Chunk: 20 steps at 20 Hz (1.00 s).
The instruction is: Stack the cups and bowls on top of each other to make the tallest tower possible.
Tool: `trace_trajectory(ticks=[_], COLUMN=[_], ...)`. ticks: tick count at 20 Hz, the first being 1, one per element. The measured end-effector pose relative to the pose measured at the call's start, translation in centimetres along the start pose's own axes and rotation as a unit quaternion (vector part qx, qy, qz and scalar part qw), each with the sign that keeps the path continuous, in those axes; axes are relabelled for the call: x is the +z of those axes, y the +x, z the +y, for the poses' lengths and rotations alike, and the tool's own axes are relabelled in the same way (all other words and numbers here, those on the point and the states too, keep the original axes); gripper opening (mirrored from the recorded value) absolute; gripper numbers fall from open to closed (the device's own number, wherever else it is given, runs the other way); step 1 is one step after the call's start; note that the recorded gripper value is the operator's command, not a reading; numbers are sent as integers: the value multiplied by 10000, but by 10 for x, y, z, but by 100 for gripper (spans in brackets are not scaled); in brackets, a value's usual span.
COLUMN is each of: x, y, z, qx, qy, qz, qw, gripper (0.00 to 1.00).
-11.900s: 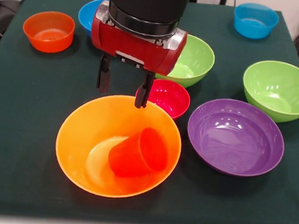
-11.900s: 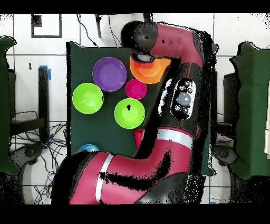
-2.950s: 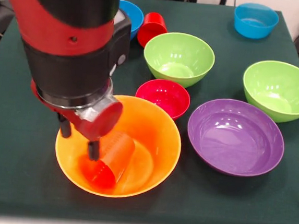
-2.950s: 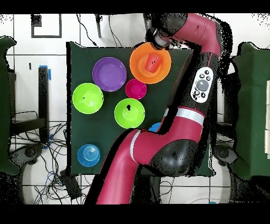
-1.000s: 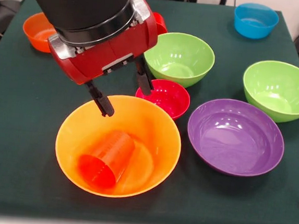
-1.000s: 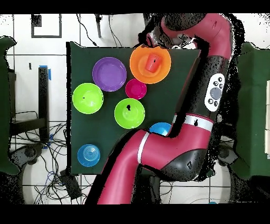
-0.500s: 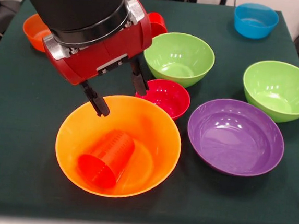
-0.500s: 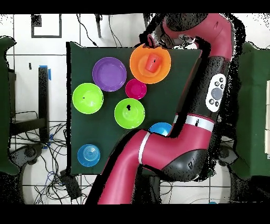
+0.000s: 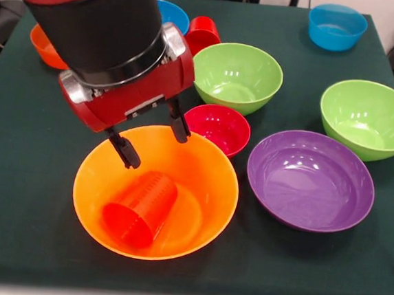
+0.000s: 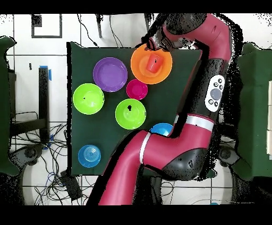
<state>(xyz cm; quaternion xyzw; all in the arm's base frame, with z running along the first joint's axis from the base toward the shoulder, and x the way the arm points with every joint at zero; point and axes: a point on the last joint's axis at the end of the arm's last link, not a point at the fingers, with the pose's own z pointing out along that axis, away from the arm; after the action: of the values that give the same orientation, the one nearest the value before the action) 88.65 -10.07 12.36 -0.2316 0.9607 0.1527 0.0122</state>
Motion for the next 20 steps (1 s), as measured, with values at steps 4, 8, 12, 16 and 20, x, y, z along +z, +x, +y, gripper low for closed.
trace_trajectory(ticks=[4,8,12,16,20], x=[17,29,45,59,69], y=[7,12,18,24,29], z=[-6,-11,-15,-18,-22], qx=[50,99,160,220,281], qy=[-11,-63,-163,-267,-329], qz=[78,143,215,271,341], qw=[10000,9998,9995,9990,9985], gripper=[100,100,100,100,100])
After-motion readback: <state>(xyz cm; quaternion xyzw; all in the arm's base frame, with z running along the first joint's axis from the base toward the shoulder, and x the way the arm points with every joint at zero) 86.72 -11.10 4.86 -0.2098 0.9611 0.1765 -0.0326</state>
